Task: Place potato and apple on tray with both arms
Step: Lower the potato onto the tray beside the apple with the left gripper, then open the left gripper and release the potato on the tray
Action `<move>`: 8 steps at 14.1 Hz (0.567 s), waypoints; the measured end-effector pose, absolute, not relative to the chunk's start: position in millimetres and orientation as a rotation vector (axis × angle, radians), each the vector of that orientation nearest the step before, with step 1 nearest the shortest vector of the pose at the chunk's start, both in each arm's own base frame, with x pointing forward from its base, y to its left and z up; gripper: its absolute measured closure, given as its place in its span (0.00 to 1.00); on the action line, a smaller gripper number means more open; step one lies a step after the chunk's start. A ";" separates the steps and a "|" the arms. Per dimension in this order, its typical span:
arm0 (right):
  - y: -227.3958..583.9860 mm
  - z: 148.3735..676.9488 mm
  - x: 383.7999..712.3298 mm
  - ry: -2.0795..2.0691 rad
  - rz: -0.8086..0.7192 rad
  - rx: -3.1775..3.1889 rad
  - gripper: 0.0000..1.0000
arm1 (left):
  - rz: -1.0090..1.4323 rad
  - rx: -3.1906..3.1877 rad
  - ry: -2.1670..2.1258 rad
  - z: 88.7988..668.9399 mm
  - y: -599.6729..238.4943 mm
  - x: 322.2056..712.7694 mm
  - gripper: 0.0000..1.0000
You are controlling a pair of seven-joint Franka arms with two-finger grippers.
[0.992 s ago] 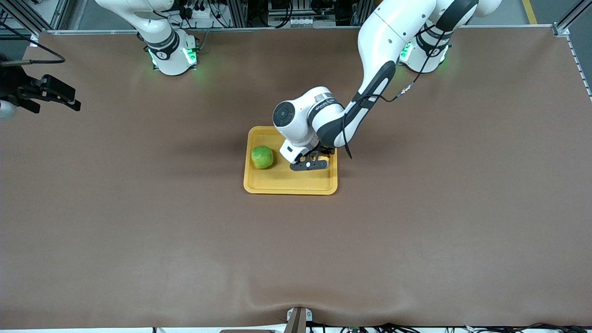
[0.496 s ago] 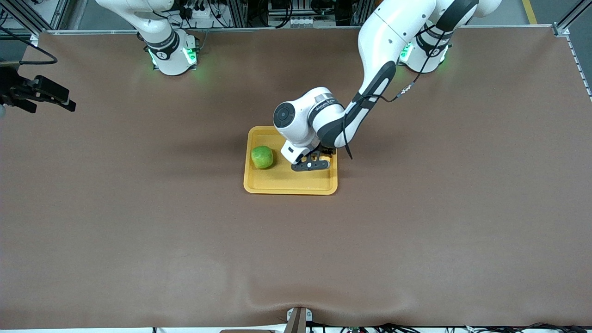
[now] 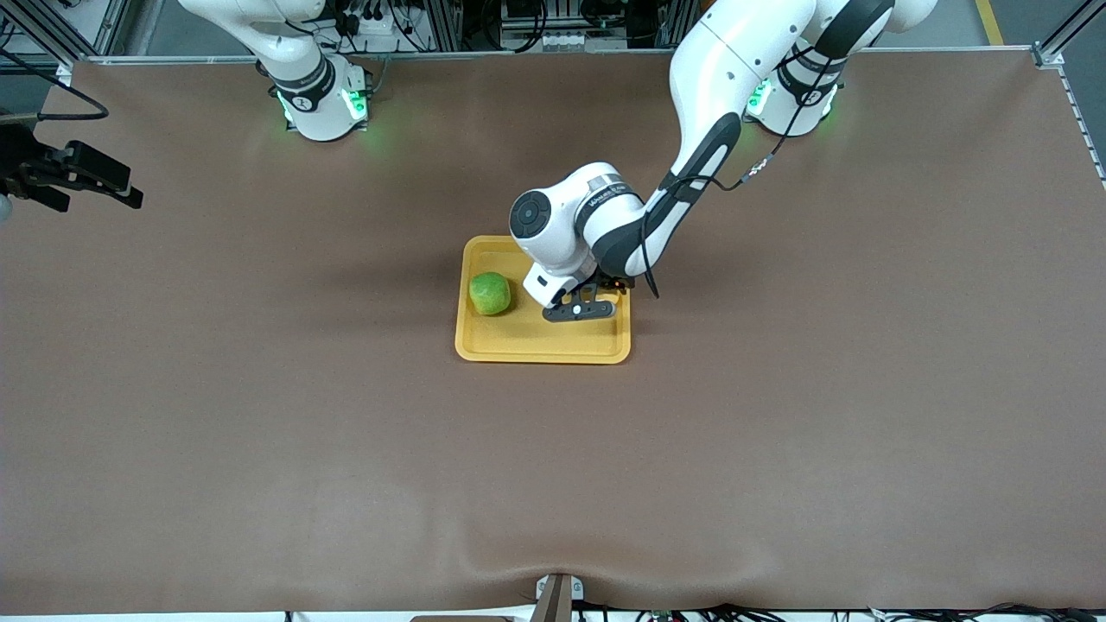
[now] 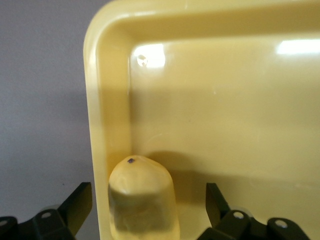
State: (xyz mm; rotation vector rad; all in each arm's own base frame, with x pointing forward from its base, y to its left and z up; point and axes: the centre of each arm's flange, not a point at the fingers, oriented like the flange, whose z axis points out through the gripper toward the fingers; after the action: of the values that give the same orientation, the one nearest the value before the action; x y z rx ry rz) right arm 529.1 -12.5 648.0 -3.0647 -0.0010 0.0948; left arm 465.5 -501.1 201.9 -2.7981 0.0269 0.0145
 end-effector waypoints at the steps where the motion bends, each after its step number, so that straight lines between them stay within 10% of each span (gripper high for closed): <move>1: -12.7 649.0 530.5 -0.001 0.076 -3.066 0.00 | 0.011 -2.795 0.015 209.3 -501.6 469.6 0.00; 8: -25.4 645.9 539.5 -0.163 0.015 -3.067 0.00 | 0.020 -2.868 -0.240 316.6 -466.2 527.9 0.00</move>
State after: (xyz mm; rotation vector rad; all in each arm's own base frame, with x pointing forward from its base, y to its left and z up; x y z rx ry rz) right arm 539.5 -25.4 645.9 -3.0669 -0.1626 0.0150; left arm 527.9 -466.2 316.6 -2.8676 -0.2397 0.0199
